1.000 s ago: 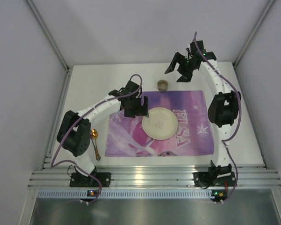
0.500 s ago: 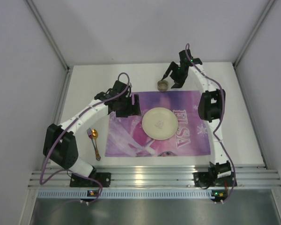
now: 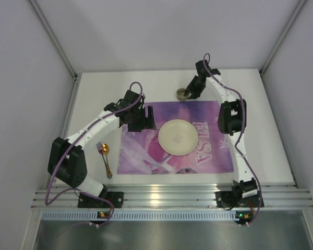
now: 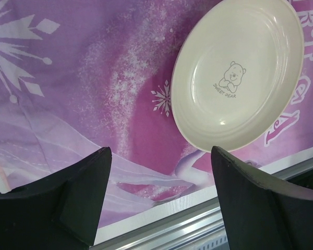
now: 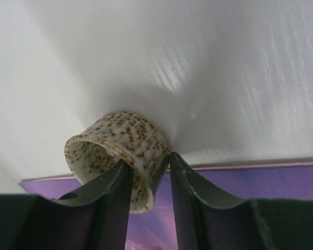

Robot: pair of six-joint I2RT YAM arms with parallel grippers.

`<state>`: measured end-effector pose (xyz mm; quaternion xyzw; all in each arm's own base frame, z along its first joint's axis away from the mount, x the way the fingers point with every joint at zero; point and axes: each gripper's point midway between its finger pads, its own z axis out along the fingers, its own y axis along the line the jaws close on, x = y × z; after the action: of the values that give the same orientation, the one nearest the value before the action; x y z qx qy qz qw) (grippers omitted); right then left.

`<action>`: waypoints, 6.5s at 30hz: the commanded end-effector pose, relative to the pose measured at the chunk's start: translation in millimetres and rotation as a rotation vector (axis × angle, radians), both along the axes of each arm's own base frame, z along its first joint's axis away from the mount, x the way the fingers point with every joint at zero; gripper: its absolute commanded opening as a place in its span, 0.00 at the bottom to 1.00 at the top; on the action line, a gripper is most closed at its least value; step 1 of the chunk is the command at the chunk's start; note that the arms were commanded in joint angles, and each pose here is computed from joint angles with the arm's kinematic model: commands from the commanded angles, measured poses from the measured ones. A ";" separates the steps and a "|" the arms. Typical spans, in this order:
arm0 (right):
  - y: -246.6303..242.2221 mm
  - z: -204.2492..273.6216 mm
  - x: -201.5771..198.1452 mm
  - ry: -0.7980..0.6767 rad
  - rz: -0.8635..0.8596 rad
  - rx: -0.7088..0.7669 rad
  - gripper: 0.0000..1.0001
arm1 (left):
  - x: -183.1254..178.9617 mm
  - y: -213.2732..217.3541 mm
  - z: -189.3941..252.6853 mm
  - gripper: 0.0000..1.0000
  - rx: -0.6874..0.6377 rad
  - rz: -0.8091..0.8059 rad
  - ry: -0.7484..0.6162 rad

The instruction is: Set the dinner table for one person

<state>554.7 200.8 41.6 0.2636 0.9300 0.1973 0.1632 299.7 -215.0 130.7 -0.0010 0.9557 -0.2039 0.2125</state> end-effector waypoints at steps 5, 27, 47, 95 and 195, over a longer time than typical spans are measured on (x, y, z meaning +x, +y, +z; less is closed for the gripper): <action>13.6 -2.7 9.5 -0.044 -0.015 -0.020 0.14 | 1.2 1.1 -1.3 0.82 -0.025 0.000 0.000; -132.8 84.2 -128.2 -0.093 0.056 -0.378 0.00 | 4.1 50.5 20.2 0.83 0.038 0.153 -0.030; -133.7 2.6 -152.8 0.042 0.124 -0.263 0.51 | -60.2 138.2 25.2 0.86 0.137 0.501 0.057; -154.0 96.7 -282.9 -0.067 0.096 -0.217 0.82 | -45.3 223.3 -141.2 0.26 0.403 0.483 0.432; -127.7 176.3 -364.1 -0.168 0.152 -0.102 1.00 | -40.9 140.6 -30.5 0.48 0.299 0.472 0.127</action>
<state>183.4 61.8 216.8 0.1697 0.9460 0.1527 0.2300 320.1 -143.9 175.0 -0.1680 0.9211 -0.1135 0.3324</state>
